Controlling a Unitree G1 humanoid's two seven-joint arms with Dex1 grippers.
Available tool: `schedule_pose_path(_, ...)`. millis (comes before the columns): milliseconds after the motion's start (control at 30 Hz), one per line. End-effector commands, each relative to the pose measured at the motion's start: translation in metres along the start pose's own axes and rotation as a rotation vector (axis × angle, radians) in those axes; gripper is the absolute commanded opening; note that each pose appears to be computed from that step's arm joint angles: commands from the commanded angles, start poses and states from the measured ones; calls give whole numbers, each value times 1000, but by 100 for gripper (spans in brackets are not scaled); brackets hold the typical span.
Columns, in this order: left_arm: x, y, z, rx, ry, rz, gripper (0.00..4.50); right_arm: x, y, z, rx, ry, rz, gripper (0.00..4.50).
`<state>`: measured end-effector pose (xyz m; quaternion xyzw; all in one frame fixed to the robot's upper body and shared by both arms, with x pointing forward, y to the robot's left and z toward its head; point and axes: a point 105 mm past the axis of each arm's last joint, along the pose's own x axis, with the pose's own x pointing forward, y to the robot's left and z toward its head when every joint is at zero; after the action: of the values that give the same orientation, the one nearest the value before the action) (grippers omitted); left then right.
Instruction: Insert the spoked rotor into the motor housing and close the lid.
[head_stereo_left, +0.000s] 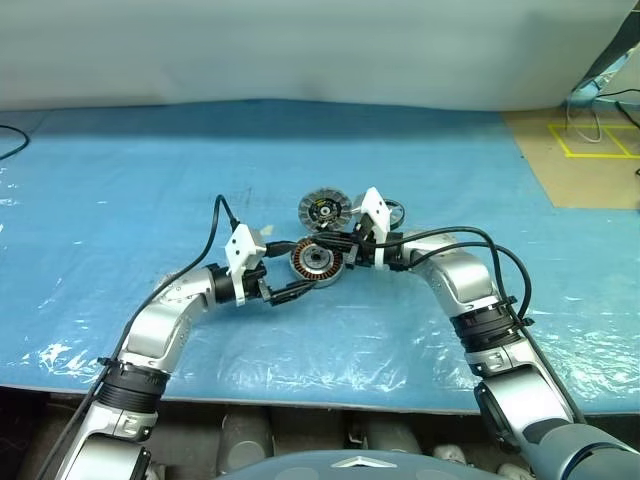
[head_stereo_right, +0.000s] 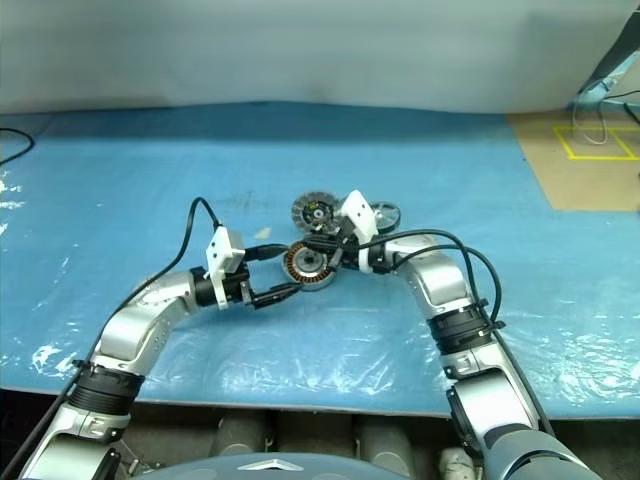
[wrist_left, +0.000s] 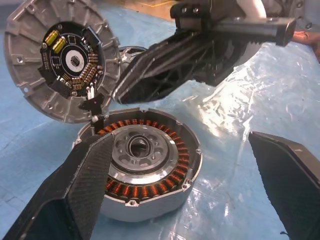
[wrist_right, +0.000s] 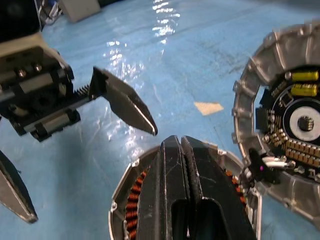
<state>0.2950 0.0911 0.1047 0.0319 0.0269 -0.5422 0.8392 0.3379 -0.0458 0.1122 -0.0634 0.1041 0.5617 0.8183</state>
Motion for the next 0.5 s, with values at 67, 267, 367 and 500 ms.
schedule_pose_path(67, 0, 5, 6, 25, -23, 2, 450, 2, -7, 1, -66, 9, -16, 4)
schedule_pose_path(267, 4, 16, 2, 20, -21, 7, 450, 2, -10, -11, -105, 63, -40, 4)
schedule_pose_path(367, 7, 12, 3, 23, -26, 1, 450, 2, -11, -25, -157, 132, -56, 4)
schedule_pose_path(500, 8, 8, 5, 27, -31, -1, 450, 5, -10, -26, -213, 134, -63, 4)
